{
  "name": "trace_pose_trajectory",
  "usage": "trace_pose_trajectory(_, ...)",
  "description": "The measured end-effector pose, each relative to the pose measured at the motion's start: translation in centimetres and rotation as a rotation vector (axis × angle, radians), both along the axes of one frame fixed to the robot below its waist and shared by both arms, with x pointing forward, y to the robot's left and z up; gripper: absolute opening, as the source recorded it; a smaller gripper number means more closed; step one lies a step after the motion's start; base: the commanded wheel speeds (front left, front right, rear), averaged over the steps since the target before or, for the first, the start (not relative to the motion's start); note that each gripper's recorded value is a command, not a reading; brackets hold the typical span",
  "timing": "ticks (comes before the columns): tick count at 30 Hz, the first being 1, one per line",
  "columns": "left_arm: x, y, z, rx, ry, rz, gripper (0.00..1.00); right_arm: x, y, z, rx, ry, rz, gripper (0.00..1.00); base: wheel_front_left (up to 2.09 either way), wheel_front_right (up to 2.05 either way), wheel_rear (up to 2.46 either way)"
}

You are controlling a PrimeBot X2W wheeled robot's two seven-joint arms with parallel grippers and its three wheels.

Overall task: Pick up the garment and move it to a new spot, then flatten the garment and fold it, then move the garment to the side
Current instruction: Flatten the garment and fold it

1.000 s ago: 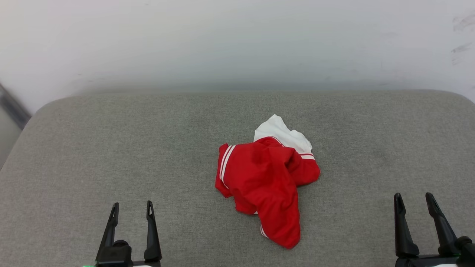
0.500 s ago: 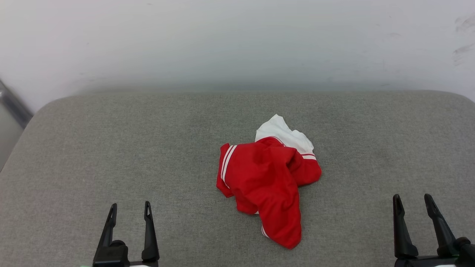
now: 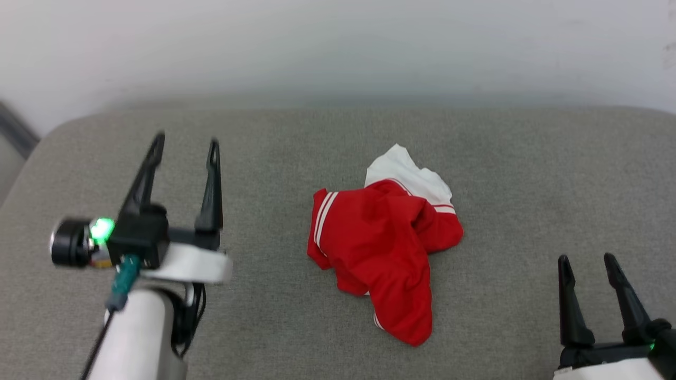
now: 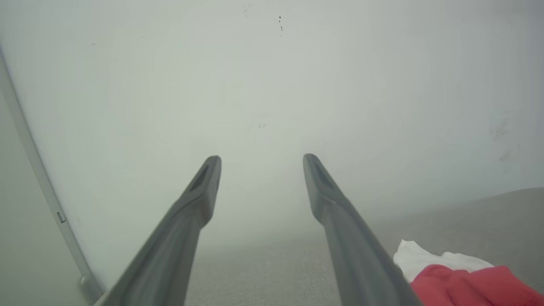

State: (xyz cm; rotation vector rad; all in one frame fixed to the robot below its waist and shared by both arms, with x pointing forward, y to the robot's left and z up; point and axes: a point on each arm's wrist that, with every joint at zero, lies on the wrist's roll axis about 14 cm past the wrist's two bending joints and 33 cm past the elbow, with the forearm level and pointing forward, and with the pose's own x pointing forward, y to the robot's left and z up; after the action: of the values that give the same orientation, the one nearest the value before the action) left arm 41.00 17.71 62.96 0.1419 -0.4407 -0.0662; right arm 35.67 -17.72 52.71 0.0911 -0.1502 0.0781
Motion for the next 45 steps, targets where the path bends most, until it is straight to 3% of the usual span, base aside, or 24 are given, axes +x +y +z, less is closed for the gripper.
trace_pose_trajectory(10, 8.7, -3.0, 5.3, 0.064, -0.11, -0.134, 1.0, 3.3, -0.4, -0.9, -0.008, 0.015, -0.013, 1.0, 0.0, 0.0, 0.0)
trace_pose_trajectory(15, 14.2, -5.6, 5.7, 0.111, -0.07, -0.218, 1.0, 4.9, -0.7, -2.1, -0.006, 0.038, -0.024, 1.0, 0.0, 0.0, 0.0)
trace_pose_trajectory(20, 18.8, -9.5, 3.9, 0.17, 0.067, -0.305, 1.0, 6.0, -1.5, -3.2, -0.011, 0.061, -0.046, 1.0, 0.0, 0.0, 0.0)
trace_pose_trajectory(25, 21.0, -15.5, -1.6, 0.265, 0.338, -0.467, 1.0, 6.8, -2.4, -4.0, -0.015, 0.076, -0.072, 1.0, 0.0, 0.0, 0.0)
trace_pose_trajectory(30, 21.2, -17.8, -8.7, 0.374, 0.685, -0.563, 1.0, 7.6, -2.9, -4.7, -0.016, 0.086, -0.088, 1.0, 0.0, 0.0, 0.0)
trace_pose_trajectory(37, 19.7, -18.1, -16.8, 0.465, 1.115, -0.625, 1.0, 8.2, -3.3, -5.4, -0.015, 0.1, -0.096, 1.0, 0.0, 0.0, 0.0)
trace_pose_trajectory(45, 16.5, -17.6, -23.5, 0.645, 1.412, -0.674, 1.0, 8.5, -4.2, -6.3, -0.021, 0.121, -0.12, 1.0, 0.0, 0.0, 0.0)
